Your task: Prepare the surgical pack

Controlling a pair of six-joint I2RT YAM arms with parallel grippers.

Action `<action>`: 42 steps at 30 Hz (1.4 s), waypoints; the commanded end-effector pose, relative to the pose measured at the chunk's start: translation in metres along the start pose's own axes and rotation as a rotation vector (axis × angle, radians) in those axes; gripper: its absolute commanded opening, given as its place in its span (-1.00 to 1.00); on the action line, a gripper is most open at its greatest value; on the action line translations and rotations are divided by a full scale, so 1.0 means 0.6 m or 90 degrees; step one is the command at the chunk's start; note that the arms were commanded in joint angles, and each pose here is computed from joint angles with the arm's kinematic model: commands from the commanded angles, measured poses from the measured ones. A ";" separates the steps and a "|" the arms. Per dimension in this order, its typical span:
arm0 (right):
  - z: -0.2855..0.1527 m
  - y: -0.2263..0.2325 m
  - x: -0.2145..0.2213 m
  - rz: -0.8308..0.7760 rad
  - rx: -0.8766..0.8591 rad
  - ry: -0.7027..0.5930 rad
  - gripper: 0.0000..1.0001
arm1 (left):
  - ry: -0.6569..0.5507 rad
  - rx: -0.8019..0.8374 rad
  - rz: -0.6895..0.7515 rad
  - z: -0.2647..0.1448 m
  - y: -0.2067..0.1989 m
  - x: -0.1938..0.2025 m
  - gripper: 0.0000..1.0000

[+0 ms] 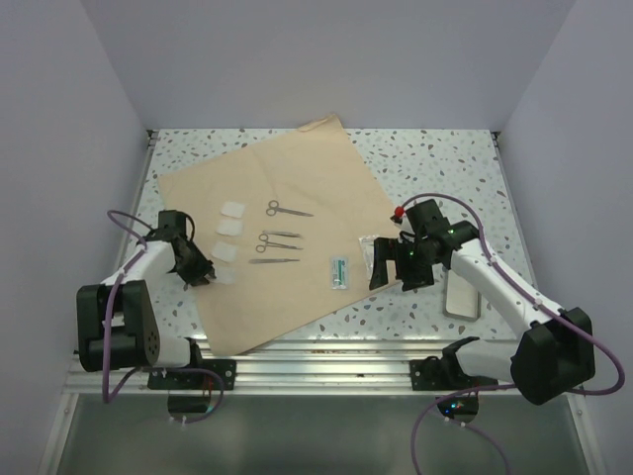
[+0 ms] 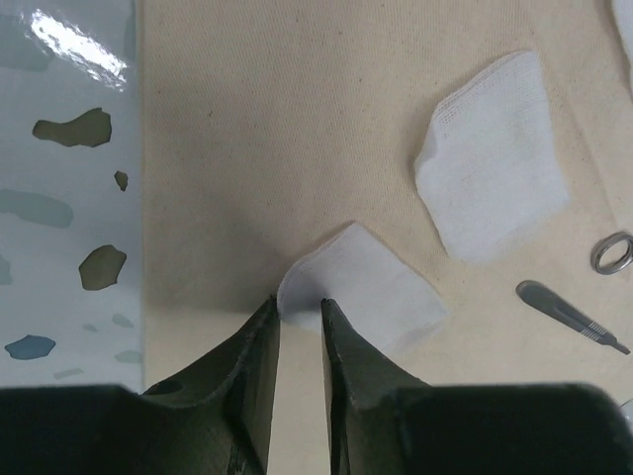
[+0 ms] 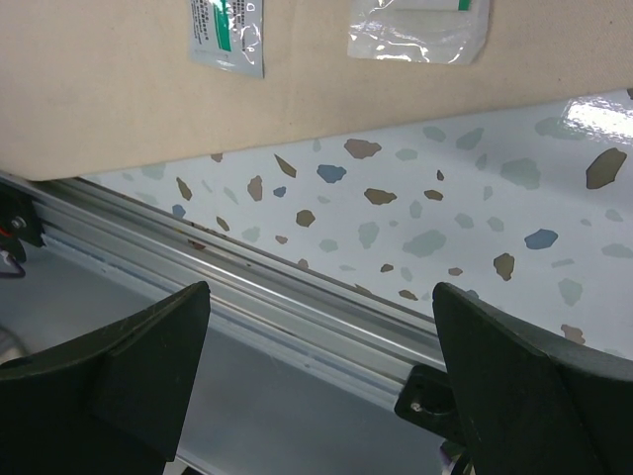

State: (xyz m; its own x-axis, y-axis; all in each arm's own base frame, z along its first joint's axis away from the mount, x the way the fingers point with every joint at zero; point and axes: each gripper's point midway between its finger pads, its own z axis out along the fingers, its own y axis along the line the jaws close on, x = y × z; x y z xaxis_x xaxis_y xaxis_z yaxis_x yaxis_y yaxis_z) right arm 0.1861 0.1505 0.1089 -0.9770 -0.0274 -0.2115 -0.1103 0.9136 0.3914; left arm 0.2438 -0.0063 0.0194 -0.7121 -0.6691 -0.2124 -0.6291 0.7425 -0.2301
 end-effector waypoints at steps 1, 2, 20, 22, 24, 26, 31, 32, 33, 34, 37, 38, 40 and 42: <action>0.002 0.007 0.002 -0.005 -0.020 0.000 0.97 | -0.038 0.018 0.002 0.002 -0.018 -0.034 -0.47; 0.002 0.007 0.002 -0.003 -0.019 0.001 0.98 | -0.038 0.016 0.002 0.003 -0.017 -0.035 -0.55; 0.007 0.012 -0.006 0.001 -0.025 0.004 0.97 | -0.071 0.103 0.057 -0.089 -0.065 -0.053 -1.00; 0.009 0.012 -0.005 0.002 -0.026 0.009 0.97 | -0.075 0.121 0.060 -0.093 -0.074 -0.055 -1.00; 0.009 0.014 -0.006 0.001 -0.027 0.011 0.97 | -0.083 0.137 0.064 -0.095 -0.085 -0.062 -1.00; 0.009 0.013 -0.008 -0.001 -0.024 0.013 0.97 | -0.091 0.160 0.073 -0.097 -0.099 -0.072 -1.00; 0.006 0.013 -0.014 -0.007 -0.018 0.015 0.97 | -0.095 0.203 0.076 -0.099 -0.132 -0.092 -1.00; 0.005 0.013 -0.016 -0.007 -0.017 0.012 0.97 | -0.103 0.213 0.078 -0.102 -0.141 -0.100 -1.00; 0.005 0.014 -0.016 -0.007 -0.018 0.012 0.97 | -0.101 0.217 0.076 -0.098 -0.143 -0.101 -1.00; 0.005 0.013 -0.017 -0.007 -0.017 0.011 0.98 | -0.098 0.226 0.074 -0.097 -0.150 -0.103 -1.00; 0.006 0.013 -0.016 -0.003 -0.017 0.014 0.97 | -0.095 0.246 0.066 -0.096 -0.165 -0.112 -1.00; 0.007 0.012 -0.015 -0.002 -0.016 0.014 0.97 | -0.101 0.247 0.064 -0.094 -0.168 -0.117 -1.00; 0.007 0.011 -0.013 -0.001 -0.014 0.015 0.97 | -0.103 0.237 0.065 -0.087 -0.166 -0.122 -1.00; 0.006 0.010 -0.012 -0.001 -0.013 0.014 0.97 | -0.104 0.227 0.066 -0.075 -0.162 -0.127 -1.00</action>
State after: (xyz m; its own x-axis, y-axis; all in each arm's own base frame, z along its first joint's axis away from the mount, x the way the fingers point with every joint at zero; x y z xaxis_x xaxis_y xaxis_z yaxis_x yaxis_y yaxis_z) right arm 0.1867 0.1546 0.1001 -0.9860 -0.0338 -0.1633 -0.0972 0.9121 0.3984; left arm 0.3213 -0.0290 0.0876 -0.7164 -0.6115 -0.3359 -0.4300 0.7662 -0.4775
